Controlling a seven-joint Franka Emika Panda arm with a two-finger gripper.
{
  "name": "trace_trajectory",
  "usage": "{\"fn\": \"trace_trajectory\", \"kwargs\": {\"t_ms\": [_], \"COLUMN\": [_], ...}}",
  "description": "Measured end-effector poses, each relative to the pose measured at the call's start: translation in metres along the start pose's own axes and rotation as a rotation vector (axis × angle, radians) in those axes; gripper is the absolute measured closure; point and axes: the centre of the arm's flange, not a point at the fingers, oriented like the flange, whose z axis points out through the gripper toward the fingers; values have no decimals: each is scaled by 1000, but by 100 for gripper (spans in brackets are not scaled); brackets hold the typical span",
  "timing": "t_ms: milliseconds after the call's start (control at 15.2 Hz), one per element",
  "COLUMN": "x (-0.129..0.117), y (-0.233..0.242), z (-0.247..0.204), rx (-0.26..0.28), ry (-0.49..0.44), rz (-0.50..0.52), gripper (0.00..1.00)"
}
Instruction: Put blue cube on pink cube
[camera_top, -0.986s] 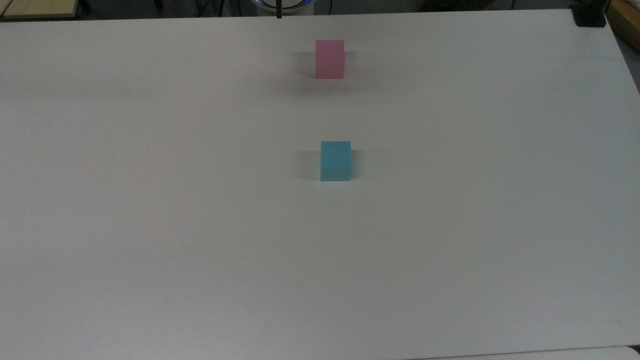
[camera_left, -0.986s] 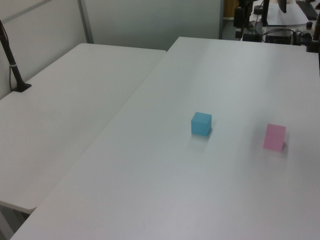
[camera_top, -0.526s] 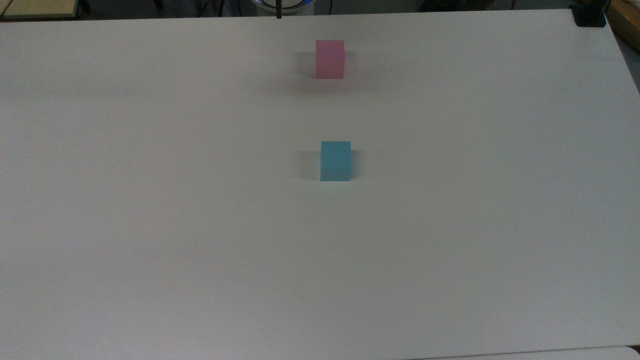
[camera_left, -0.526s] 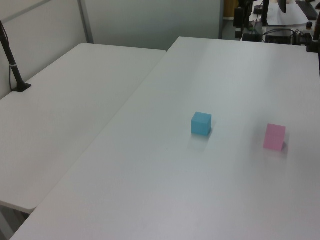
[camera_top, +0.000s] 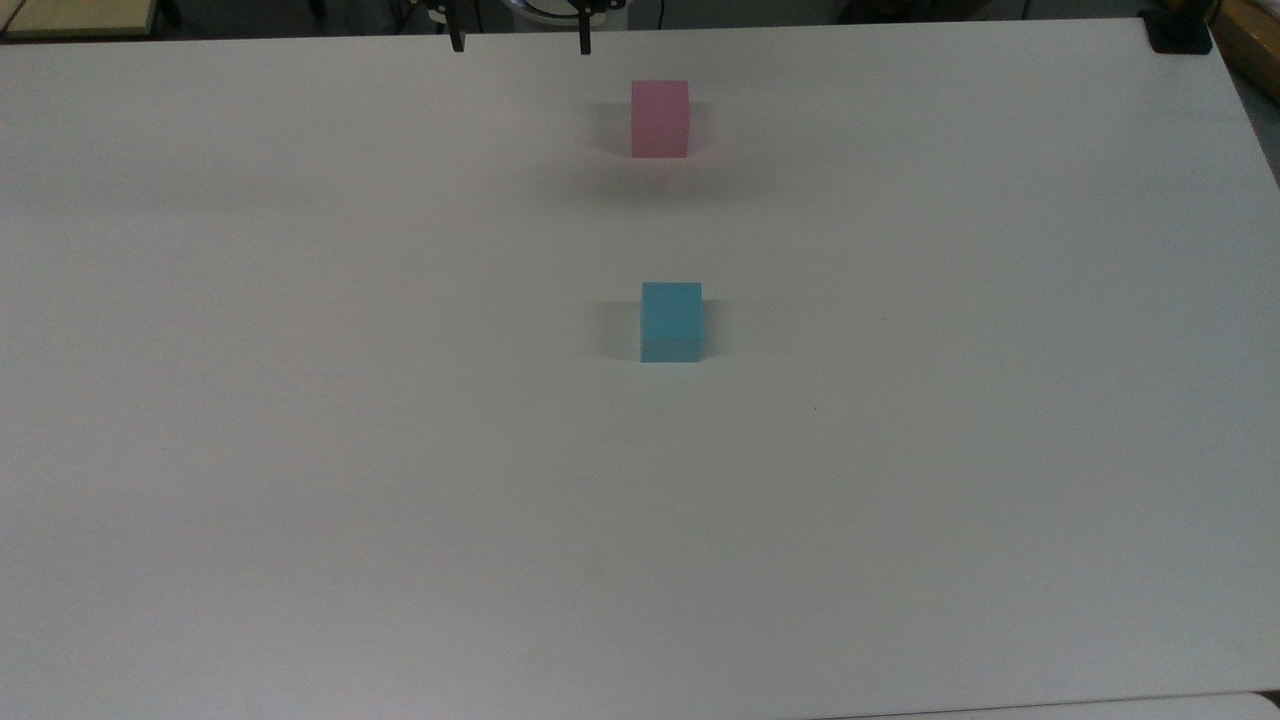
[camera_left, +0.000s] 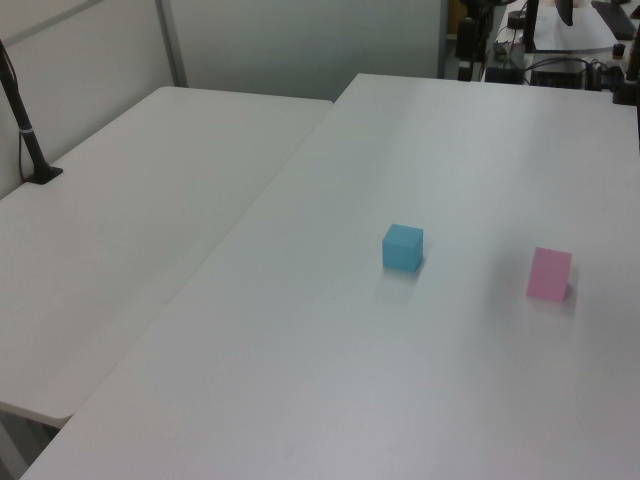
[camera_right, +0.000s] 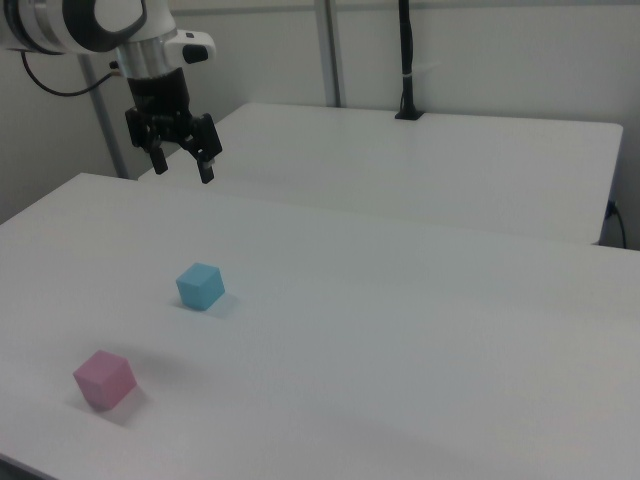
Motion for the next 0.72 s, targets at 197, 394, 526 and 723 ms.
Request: {"fn": "trace_trajectory", "kwargs": {"t_ms": [197,394,526,723], "x": [9,28,44,62], "y": [-21,-45,-59,-70], "z": [15,37,55,87], "rx": [-1,-3,-3,-5], "ry": [-21,-20,-8,-4], "rz": [-35,-66,-53,-48], "gripper": [0,0,0,0]}}
